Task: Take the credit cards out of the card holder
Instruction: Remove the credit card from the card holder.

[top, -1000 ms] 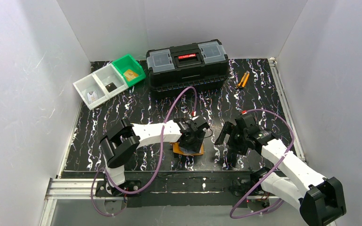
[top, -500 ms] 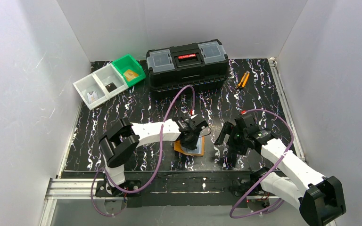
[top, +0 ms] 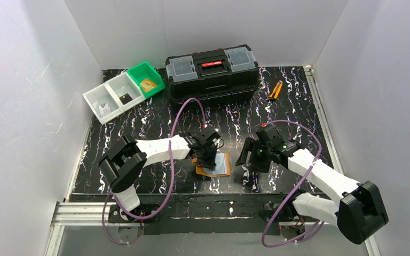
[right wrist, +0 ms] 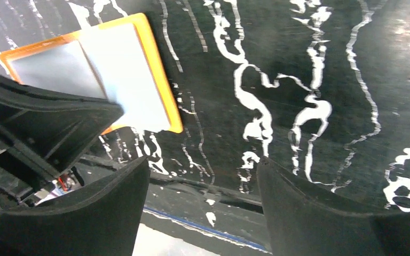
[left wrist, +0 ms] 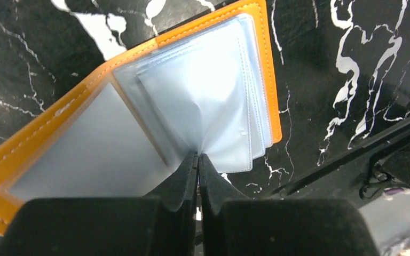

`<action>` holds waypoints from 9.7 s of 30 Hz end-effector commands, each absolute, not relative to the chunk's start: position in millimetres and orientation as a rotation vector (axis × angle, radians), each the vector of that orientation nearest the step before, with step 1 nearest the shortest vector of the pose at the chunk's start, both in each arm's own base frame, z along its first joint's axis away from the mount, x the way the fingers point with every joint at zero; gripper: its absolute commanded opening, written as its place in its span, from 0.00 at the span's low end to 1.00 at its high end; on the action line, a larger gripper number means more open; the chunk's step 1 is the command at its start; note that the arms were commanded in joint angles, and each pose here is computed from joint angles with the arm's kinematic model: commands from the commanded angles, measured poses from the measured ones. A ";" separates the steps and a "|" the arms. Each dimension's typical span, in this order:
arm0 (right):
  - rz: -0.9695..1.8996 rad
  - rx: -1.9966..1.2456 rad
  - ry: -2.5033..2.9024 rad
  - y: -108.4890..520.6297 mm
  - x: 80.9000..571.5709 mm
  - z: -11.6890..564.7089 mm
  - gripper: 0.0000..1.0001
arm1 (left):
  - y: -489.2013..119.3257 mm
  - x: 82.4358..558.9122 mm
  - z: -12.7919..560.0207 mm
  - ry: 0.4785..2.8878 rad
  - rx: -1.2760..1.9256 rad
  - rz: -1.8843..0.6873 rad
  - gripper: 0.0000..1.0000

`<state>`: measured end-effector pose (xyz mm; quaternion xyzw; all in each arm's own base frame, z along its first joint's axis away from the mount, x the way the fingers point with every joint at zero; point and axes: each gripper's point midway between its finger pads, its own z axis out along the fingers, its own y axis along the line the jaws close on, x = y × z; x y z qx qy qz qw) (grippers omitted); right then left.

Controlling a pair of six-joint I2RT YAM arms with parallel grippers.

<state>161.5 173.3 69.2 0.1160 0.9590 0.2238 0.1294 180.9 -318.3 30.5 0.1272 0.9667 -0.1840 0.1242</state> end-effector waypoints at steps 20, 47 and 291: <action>0.917 0.156 2.787 268.6 181.5 88.4 0.36 | -313.0 166.9 61.3 2.771 0.170 -1.038 0.00; 0.882 0.164 2.842 281.1 181.5 62.7 0.01 | -313.0 165.7 76.1 2.750 0.255 -1.058 0.24; 0.832 0.119 2.890 312.7 165.5 78.6 0.41 | -274.2 162.1 95.9 2.726 0.316 -0.704 0.02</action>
